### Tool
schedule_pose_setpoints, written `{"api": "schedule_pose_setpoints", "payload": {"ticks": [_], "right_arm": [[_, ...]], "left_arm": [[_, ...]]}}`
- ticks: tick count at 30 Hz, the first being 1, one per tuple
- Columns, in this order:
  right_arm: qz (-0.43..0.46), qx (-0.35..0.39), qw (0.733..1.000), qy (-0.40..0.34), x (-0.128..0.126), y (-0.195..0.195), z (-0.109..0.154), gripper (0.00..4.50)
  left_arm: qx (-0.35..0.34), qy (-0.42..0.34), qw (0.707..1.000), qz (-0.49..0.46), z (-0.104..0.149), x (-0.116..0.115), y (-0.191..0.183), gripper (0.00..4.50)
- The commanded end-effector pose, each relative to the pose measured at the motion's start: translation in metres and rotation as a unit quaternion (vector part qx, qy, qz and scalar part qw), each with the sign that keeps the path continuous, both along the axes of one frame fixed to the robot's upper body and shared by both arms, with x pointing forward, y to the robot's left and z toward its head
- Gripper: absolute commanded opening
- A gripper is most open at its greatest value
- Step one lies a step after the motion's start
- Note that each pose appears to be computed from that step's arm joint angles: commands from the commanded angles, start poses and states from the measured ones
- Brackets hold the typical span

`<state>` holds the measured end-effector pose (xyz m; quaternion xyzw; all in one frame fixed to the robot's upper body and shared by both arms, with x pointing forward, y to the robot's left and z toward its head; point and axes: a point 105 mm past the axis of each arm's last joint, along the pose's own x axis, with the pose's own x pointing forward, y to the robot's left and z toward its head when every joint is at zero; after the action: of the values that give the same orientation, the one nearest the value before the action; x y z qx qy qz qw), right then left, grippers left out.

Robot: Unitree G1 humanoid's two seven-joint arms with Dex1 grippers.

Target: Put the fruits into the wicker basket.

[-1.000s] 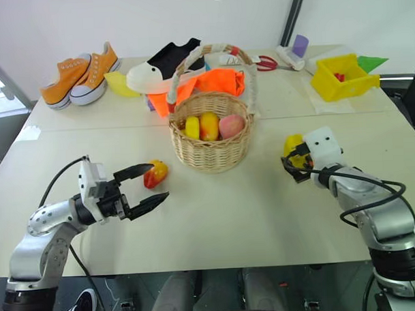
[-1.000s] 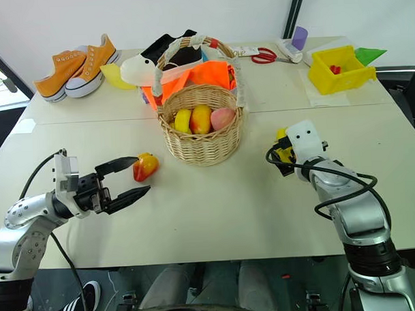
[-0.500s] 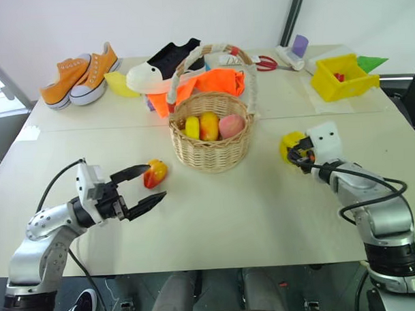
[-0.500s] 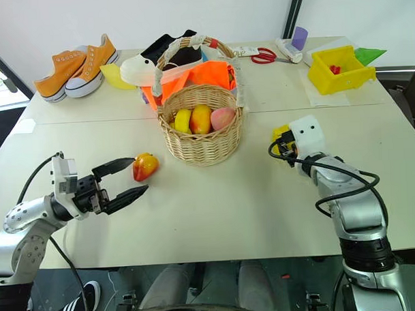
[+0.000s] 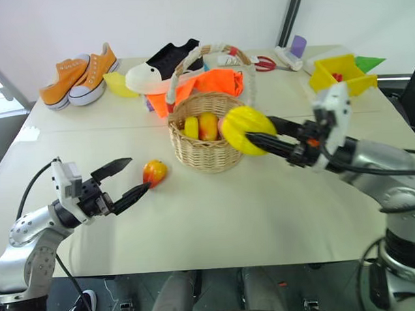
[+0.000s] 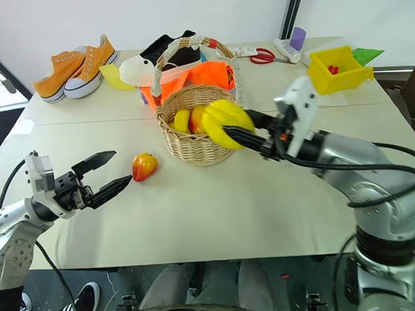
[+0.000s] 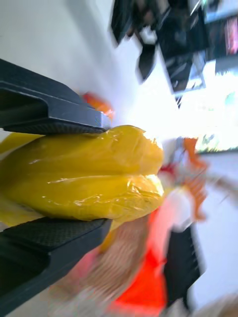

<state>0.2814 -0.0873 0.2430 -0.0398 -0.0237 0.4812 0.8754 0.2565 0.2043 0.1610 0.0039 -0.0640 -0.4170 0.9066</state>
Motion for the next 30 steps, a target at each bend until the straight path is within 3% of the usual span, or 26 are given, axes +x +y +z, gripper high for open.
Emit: {"api": "schedule_pose_setpoints", "payload": {"ticks": [1,9,15,24,30], "right_arm": [[-0.036,0.002,0.999,-0.033,0.026,0.017,0.006,1.82],[-0.062,0.015,0.995,-0.082,0.062,0.042,0.007,1.82],[-0.065,0.002,0.995,-0.081,0.063,0.035,-0.002,4.46],[0.026,0.005,0.997,-0.072,0.009,-0.005,-0.007,4.46],[0.04,-0.079,0.992,-0.092,-0.035,-0.043,-0.037,4.46]], "left_arm": [[0.005,-0.012,1.0,0.018,0.004,0.003,-0.001,4.5],[0.01,-0.013,0.999,0.047,0.0,0.009,-0.004,4.5],[0.011,-0.007,0.998,0.057,-0.004,0.007,-0.003,4.5],[0.025,0.003,0.99,0.137,-0.015,0.024,0.012,4.5],[0.004,0.042,0.983,0.176,-0.027,0.036,0.005,4.5]]}}
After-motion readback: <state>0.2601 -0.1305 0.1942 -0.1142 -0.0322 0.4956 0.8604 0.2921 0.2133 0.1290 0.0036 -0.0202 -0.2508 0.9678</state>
